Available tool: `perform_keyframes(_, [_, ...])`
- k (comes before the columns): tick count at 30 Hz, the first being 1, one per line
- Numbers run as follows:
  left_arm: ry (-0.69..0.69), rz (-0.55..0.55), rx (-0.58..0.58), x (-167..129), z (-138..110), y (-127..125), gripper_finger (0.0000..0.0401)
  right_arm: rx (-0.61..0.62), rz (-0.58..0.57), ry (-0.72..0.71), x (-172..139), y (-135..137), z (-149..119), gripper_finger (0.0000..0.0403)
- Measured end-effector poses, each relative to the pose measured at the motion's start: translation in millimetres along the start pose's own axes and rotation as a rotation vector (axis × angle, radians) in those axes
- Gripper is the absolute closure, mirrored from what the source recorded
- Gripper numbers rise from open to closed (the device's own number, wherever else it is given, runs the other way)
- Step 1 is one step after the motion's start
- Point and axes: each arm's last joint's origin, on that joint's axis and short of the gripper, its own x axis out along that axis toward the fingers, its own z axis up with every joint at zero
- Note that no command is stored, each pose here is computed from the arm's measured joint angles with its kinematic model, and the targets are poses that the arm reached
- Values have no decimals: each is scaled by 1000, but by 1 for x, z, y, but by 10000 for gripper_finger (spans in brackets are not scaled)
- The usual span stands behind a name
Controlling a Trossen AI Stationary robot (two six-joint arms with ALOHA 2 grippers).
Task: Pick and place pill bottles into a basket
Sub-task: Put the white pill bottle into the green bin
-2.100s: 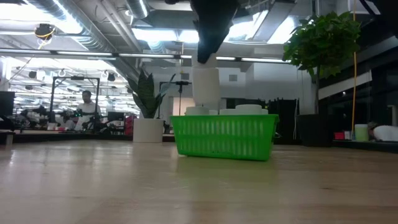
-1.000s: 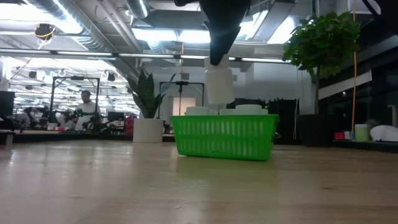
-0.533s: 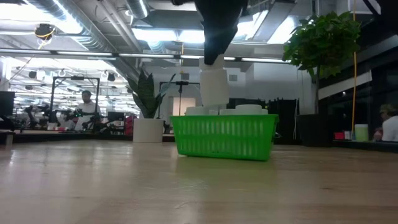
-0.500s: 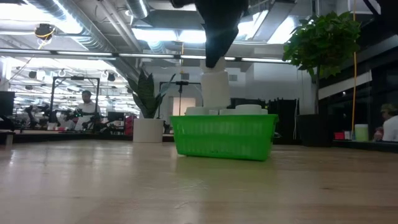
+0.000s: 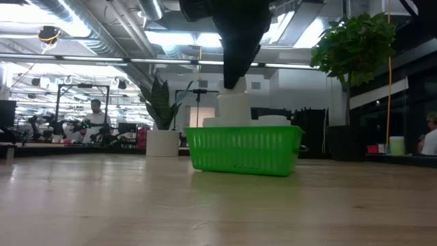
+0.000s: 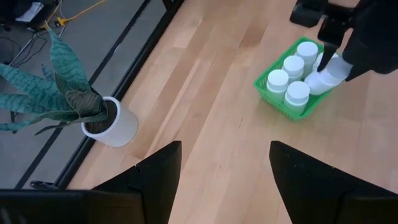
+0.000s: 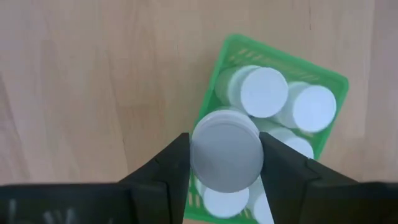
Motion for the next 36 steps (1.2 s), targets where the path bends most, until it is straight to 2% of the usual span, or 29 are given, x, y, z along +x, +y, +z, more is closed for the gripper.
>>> perform_keyframes(9, [3, -3, -1, 0, 0, 0, 164, 7, 45, 49, 32, 0, -7, 248])
perform_keyframes(16, [4, -2, 6, 0, 0, 0, 164, 32, 57, 36, 35, 0, -6, 245])
perform_keyframes(29, [3, 1, 10, 0, 0, 0, 164, 87, 54, 37, 35, -1, -6, 142])
perform_keyframes(33, [3, 1, 10, 0, 0, 0, 164, 89, 56, 32, 31, -2, -6, 129])
perform_keyframes(36, [3, 1, 10, 0, 0, 0, 164, 99, 55, -6, 16, -5, -7, 128])
